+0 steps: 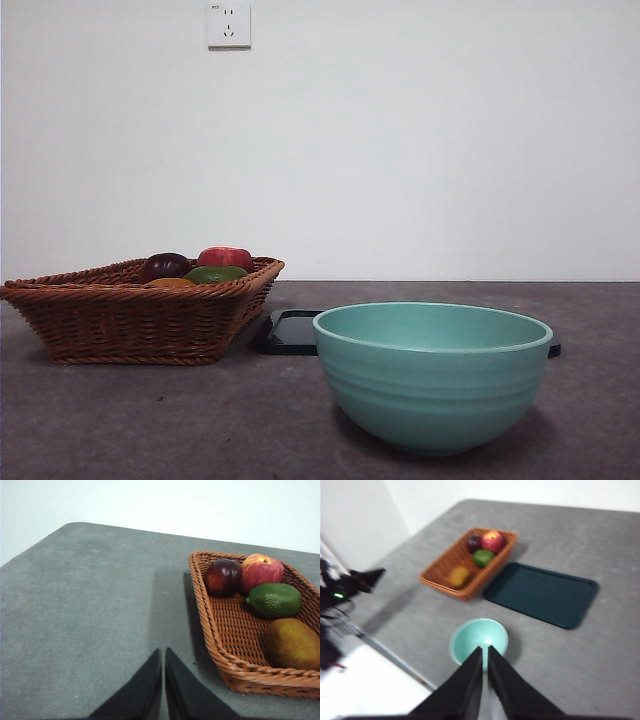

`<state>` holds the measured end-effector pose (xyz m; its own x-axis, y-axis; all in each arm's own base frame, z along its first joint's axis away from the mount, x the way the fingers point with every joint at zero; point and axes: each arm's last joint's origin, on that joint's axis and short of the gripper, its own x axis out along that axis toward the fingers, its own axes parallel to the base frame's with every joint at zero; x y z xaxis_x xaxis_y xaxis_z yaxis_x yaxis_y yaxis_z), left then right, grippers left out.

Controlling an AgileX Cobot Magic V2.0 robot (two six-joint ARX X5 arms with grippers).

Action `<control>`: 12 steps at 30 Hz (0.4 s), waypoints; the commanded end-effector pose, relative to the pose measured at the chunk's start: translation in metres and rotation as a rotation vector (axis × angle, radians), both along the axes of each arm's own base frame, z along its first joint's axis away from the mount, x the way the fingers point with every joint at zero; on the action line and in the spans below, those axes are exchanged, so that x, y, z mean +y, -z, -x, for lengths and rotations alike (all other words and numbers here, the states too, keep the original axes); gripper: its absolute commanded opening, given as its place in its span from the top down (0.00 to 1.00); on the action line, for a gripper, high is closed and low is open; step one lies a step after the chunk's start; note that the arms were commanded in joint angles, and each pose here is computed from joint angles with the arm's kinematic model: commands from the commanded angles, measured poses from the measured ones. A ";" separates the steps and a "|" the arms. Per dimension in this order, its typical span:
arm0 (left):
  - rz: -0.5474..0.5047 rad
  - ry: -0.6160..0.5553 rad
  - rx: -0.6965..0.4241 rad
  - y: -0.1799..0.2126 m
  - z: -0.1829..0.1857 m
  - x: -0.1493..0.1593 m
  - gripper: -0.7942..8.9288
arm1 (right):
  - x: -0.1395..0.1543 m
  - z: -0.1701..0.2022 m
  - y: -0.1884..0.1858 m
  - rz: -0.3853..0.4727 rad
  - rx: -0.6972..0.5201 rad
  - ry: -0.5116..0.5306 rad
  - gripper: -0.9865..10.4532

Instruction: Pick up the wifruite, put it on the bowl, pick up the plate, put it on desk

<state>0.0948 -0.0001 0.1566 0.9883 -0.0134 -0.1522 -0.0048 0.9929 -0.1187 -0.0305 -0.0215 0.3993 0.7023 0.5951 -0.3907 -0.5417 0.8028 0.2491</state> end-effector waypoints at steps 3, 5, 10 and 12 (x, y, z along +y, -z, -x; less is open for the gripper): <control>-0.011 -0.002 0.026 0.007 -0.001 0.000 0.91 | 0.019 -0.027 0.016 0.168 -0.195 0.119 0.91; -0.011 -0.002 0.026 0.007 -0.001 0.000 0.91 | 0.030 -0.051 0.026 0.143 -0.331 0.201 0.91; -0.011 -0.002 0.026 0.007 -0.001 0.000 0.91 | 0.041 -0.111 0.086 0.043 -0.576 0.410 0.91; -0.012 -0.001 0.027 0.007 -0.001 0.000 0.91 | 0.039 -0.126 0.114 0.006 -0.624 0.460 0.91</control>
<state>0.0948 -0.0001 0.1566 0.9883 -0.0134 -0.1522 -0.0048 0.9929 -0.1187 0.0890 0.0173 0.2930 0.9784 0.2014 0.0463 -0.2014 0.9795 -0.0036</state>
